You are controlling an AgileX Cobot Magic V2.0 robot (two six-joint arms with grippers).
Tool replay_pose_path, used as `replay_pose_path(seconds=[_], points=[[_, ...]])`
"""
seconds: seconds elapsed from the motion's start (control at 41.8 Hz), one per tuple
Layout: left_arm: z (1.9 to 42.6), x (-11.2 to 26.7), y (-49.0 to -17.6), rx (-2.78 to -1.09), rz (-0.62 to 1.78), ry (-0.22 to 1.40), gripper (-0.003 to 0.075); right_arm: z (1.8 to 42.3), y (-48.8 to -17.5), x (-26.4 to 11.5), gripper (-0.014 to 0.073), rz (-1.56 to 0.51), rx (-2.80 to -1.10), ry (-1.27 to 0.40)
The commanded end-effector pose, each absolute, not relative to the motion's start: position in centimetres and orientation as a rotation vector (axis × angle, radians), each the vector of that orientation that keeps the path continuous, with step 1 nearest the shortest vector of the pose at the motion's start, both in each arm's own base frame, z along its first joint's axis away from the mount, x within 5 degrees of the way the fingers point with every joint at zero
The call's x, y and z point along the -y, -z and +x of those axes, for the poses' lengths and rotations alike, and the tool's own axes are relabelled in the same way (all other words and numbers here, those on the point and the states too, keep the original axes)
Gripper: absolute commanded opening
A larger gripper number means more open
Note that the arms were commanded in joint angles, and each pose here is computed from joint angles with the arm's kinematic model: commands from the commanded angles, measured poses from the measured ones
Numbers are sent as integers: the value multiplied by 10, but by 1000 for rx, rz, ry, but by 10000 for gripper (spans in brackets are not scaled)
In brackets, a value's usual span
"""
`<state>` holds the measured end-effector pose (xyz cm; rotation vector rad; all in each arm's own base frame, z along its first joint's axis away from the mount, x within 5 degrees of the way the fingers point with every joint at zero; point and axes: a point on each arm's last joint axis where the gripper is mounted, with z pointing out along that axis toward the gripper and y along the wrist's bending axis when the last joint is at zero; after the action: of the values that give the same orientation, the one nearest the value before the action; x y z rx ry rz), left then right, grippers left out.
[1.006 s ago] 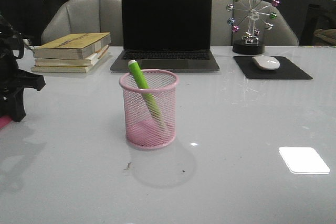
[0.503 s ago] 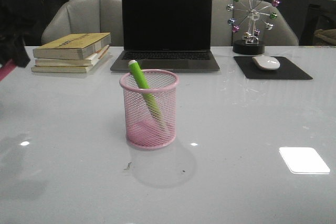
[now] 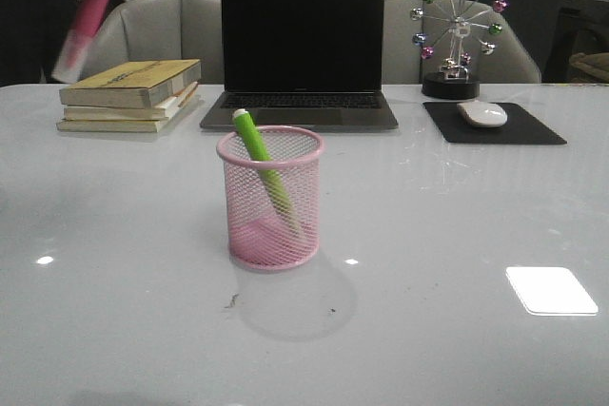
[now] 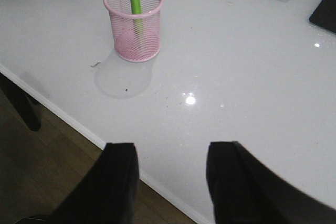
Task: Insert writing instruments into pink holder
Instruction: 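Lift the pink marker with the left gripper toward the holder, then lower the pink marker into the holder and open the left gripper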
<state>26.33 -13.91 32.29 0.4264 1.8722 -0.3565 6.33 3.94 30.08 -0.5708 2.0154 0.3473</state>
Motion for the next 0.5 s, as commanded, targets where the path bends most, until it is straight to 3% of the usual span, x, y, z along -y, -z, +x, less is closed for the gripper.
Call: replay_pose_path(seconds=[0.0, 0.168, 0.479], points=[[250, 154, -346, -1583, 386, 458, 91, 66, -315, -40, 428, -553, -1923, -353], [239, 184, -337, -1390, 406, 557, 91, 66, -315, -40, 428, -553, -1923, -353], [252, 230, -288, -1325, 443, 615, 91, 66, -315, -40, 428, -553, -1923, -353]])
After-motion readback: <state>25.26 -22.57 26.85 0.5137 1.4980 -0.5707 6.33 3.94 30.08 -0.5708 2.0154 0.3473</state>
